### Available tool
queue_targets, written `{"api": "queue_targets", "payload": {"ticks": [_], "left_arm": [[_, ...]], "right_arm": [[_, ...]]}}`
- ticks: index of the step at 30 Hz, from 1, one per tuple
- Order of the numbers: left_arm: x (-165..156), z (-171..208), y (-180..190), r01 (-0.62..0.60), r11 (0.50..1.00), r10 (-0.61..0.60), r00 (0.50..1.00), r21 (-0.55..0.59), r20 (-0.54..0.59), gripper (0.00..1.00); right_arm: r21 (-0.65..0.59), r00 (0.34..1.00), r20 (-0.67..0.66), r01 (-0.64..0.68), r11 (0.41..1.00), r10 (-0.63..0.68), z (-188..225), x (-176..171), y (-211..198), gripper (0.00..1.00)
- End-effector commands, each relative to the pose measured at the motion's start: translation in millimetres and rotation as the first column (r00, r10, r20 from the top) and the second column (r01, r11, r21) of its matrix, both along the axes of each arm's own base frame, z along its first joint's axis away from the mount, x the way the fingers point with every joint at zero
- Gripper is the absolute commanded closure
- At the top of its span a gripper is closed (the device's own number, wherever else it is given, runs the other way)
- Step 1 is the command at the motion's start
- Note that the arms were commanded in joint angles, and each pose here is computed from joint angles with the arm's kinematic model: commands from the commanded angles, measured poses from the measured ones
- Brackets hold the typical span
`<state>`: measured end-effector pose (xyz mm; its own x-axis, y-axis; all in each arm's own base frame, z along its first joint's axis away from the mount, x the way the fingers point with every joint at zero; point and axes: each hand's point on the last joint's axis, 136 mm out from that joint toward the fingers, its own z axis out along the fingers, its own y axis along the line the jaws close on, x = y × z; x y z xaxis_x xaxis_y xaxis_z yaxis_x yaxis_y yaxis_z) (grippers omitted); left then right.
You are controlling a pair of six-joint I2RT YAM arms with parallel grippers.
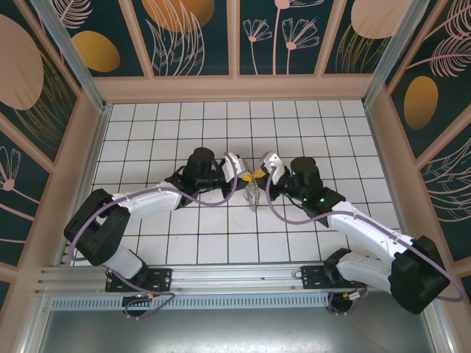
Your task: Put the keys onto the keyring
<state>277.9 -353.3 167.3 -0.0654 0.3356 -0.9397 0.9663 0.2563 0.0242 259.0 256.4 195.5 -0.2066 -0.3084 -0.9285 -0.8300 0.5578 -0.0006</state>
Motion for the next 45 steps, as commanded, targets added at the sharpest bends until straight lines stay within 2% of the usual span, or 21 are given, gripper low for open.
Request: {"api": "queue_targets", "payload": {"ticks": [1, 7, 14, 25, 31, 38, 40, 45], "left_arm": [[1.2, -3.3, 0.5, 0.003, 1.0, -0.002, 1.0, 0.01, -0.006, 0.85], [1.5, -4.1, -0.1, 0.006, 1.0, -0.006, 1.0, 0.015, -0.005, 0.86], [1.8, -4.2, 2.0, -0.003, 1.0, 0.003, 1.0, 0.022, 0.003, 0.98], [3.8, 1.2, 2.9, -0.018, 1.0, 0.018, 1.0, -0.002, 0.021, 1.0], [3.4, -0.7, 1.9, -0.013, 1.0, 0.013, 1.0, 0.0, 0.013, 1.0], [3.6, 1.3, 1.5, -0.011, 1.0, 0.011, 1.0, -0.003, 0.013, 1.0], [3.2, 1.2, 1.4, -0.01, 1.0, 0.01, 1.0, -0.003, 0.012, 0.93], [1.4, 1.8, -0.1, 0.005, 1.0, -0.005, 1.0, -0.004, 0.01, 0.89]], "right_arm": [[0.063, 0.995, 0.091, -0.058, 0.996, 0.052, 31.9, 1.7, 11.3, 1.0], [0.07, 0.992, 0.104, -0.085, 0.994, 0.077, 36.1, -1.1, 14.2, 1.0], [0.063, 0.992, 0.115, -0.051, 0.997, 0.043, 36.3, 4.1, 11.0, 1.0], [0.006, 0.988, 0.058, 0.144, 0.99, -0.144, 8.7, 23.3, -15.0, 1.0], [0.081, 0.996, 0.082, 0.027, 0.996, -0.034, 28.0, 9.0, -0.1, 1.0], [0.088, 0.995, 0.085, -0.065, 0.994, 0.057, 37.3, 1.5, 12.3, 1.0], [0.086, 0.994, 0.088, -0.07, 0.994, 0.062, 37.3, 1.6, 13.1, 1.0], [0.083, 0.993, 0.092, -0.084, 0.993, 0.076, 37.7, 0.8, 14.9, 1.0]]}}
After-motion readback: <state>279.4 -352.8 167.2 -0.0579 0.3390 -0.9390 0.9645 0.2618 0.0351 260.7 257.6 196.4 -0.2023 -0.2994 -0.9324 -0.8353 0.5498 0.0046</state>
